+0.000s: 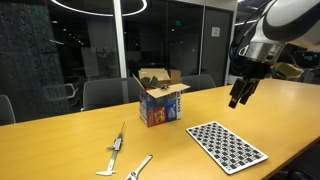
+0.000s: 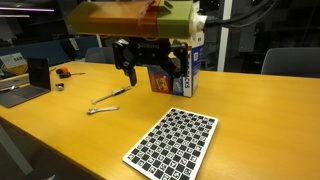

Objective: Remove the tool from the blue box

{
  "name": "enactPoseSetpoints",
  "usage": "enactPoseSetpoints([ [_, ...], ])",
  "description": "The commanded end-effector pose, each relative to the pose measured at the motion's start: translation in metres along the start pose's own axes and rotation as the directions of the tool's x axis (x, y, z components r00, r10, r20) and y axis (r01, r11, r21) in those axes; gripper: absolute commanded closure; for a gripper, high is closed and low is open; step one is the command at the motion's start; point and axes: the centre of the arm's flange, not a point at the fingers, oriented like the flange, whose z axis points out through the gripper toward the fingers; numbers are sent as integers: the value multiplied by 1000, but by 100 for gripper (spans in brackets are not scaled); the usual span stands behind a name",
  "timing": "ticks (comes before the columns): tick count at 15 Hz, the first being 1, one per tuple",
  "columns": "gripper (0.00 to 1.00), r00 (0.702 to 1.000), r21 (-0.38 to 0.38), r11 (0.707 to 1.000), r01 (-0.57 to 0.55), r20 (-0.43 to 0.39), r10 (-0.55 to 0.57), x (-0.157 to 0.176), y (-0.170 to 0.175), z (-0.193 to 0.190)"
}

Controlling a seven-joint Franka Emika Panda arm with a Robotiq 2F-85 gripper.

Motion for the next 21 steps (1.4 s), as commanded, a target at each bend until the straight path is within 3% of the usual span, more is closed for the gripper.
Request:
enactPoseSetpoints([
  [1, 0, 1000, -1, 1000, -4, -7, 4, 10, 2, 1],
  [5, 0, 1000, -53, 999, -7, -24, 5, 67, 8, -23],
  [7, 0, 995, -83, 992, -100, -33, 98, 109, 12, -36],
  [11, 0, 969, -166, 955, -246, -52, 241, 183, 9, -39],
  [15, 0, 932, -260, 897, -358, -45, 359, 255, 11, -19],
  [17, 0, 912, -279, 872, -401, -35, 409, 287, 13, -11],
  [21, 0, 891, -294, 851, -436, -4, 455, 337, 5, -3],
])
